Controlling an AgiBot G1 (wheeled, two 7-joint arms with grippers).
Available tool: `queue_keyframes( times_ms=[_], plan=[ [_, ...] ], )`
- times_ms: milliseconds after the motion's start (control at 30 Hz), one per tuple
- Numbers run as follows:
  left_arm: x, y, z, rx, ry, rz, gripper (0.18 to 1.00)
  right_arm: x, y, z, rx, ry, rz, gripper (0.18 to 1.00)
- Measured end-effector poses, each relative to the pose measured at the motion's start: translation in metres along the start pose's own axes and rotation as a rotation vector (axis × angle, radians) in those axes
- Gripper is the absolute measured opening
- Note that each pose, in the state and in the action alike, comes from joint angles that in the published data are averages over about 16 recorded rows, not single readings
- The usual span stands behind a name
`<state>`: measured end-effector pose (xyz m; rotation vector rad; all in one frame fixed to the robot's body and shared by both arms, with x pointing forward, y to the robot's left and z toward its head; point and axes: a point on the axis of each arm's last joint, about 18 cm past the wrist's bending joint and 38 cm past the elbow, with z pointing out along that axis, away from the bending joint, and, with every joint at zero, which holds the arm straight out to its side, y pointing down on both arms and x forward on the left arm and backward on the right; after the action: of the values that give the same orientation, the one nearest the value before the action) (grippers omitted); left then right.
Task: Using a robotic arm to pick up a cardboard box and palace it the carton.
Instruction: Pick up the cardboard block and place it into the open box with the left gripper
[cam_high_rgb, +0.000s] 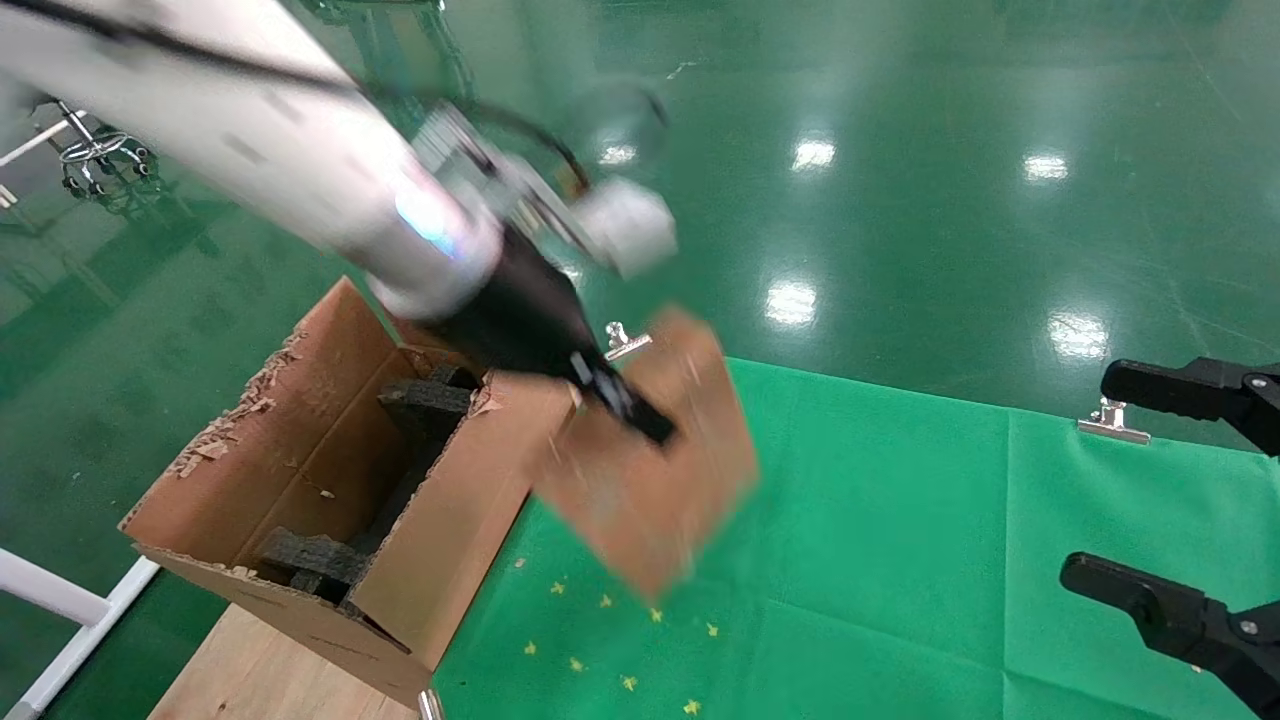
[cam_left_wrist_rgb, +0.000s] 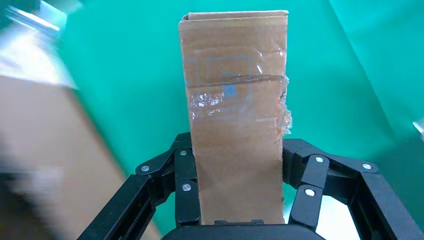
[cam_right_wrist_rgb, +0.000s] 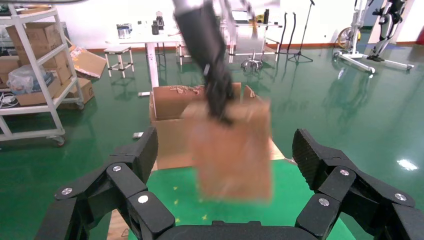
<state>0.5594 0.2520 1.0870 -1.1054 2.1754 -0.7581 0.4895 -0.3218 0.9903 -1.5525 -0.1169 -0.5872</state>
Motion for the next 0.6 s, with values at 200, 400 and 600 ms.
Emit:
queue_keyframes(
  times_ms=[200,400,600],
  plan=[
    [-0.058,0.017,-0.058,0.108,-0.161,-0.029,0.333,0.0,0.0,0.0,0.0,0.0,0.0,0.979],
    [-0.114,0.063,-0.079,0.099,-0.287,-0.09,0.325,0.0,0.0,0.0,0.0,0.0,0.0,0.997],
    [-0.159,0.119,-0.065,0.029,-0.348,-0.164,0.322,0.0,0.0,0.0,0.0,0.0,0.0,1.001]
  ],
)
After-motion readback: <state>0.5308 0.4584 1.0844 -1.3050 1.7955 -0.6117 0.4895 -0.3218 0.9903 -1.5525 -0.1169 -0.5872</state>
